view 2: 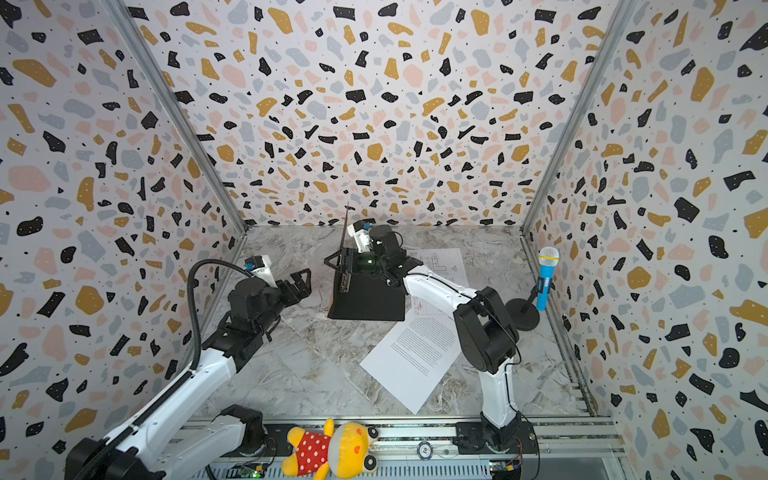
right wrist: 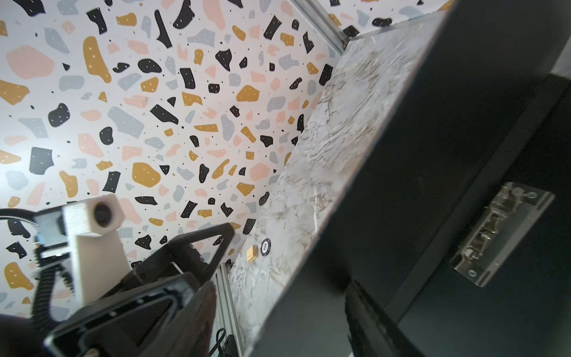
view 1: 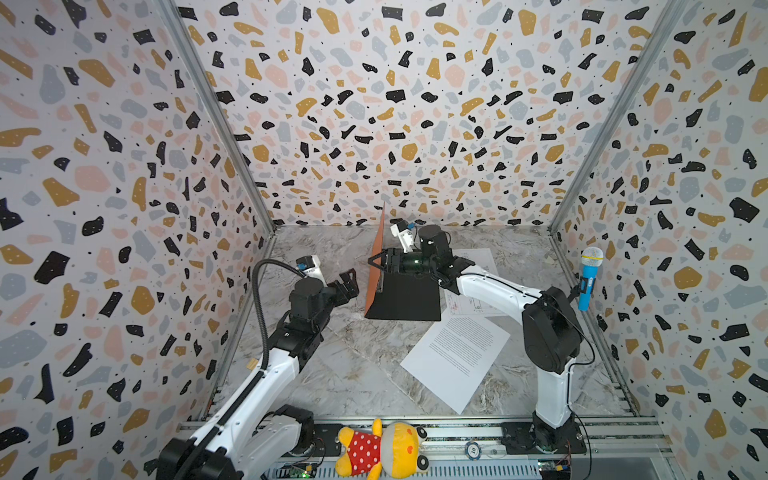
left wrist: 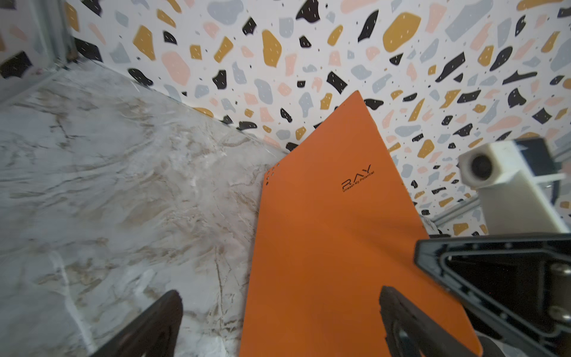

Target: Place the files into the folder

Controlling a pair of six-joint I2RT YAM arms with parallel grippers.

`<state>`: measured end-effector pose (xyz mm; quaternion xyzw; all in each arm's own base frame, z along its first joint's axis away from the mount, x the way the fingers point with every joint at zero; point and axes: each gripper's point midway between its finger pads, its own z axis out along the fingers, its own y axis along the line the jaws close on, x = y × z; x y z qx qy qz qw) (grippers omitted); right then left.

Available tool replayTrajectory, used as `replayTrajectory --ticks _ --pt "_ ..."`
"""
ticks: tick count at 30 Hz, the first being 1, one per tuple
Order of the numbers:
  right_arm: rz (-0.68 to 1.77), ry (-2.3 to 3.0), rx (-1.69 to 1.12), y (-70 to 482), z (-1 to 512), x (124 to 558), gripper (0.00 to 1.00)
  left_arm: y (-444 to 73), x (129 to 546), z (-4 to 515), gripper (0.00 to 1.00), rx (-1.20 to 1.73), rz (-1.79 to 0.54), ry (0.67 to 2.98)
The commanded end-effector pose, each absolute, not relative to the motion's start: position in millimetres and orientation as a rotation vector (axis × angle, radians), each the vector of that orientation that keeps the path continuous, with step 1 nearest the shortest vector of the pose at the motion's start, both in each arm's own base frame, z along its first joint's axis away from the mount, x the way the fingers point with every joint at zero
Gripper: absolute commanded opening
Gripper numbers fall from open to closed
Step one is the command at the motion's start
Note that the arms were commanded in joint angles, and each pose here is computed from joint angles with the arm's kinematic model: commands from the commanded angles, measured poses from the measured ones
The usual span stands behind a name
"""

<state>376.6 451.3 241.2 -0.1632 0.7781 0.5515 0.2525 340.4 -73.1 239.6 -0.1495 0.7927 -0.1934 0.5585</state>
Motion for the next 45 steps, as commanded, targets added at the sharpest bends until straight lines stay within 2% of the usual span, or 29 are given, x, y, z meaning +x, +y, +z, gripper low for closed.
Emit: replayTrajectory --ticks 1,7,12,16,21,26,29,32,36,38,40,41,43,45 --pt "1.558 2.053 -0.467 470.2 258.9 376.2 0.68 -45.5 333.9 271.5 0.99 -0.454 -0.356 1.786" --pt "1.622 2.041 -0.523 510.8 253.7 371.7 0.72 -33.3 326.9 294.2 0.99 -0.498 -0.316 1.759" --pt "1.665 2.028 -0.526 528.1 245.4 371.6 0.81 -28.8 321.6 309.8 1.00 -0.504 -0.305 1.732" --pt "1.688 1.984 -0.538 539.1 254.8 369.8 0.84 -33.0 322.3 325.8 1.00 -0.472 -0.327 1.712" --pt "1.668 1.983 -0.541 544.7 262.4 368.2 0.96 -37.1 326.5 336.2 1.00 -0.457 -0.340 1.716" --pt "1.657 1.987 -0.540 541.0 257.9 369.0 0.97 -41.2 330.6 341.8 0.99 -0.432 -0.338 1.741" --pt "1.603 2.013 -0.529 527.7 248.4 376.8 0.94 -48.9 342.5 325.8 1.00 -0.406 -0.330 1.816" --pt "1.500 2.095 -0.506 502.2 227.0 390.7 0.88 -59.1 358.9 295.1 0.99 -0.388 -0.341 1.911" --pt "1.419 2.189 -0.436 457.5 186.7 405.3 0.75 -62.9 381.7 259.9 0.95 -0.406 -0.337 1.954" --pt "1.385 2.242 -0.414 441.9 162.7 408.7 0.66 -66.0 395.2 243.0 0.90 -0.410 -0.344 1.982" --pt "1.368 2.298 -0.404 430.9 138.2 410.5 0.56 -73.6 412.0 221.0 0.82 -0.399 -0.371 2.035" --pt "1.364 2.314 -0.407 428.8 130.4 411.0 0.51 -78.0 419.5 213.6 0.74 -0.390 -0.390 2.054" --pt "1.341 2.349 -0.425 426.4 113.5 411.5 0.47 -86.9 436.4 193.0 0.48 -0.367 -0.416 2.110" --pt "1.329 2.368 -0.435 425.3 103.0 413.4 0.45 -91.2 451.7 174.9 0.36 -0.357 -0.408 2.154"
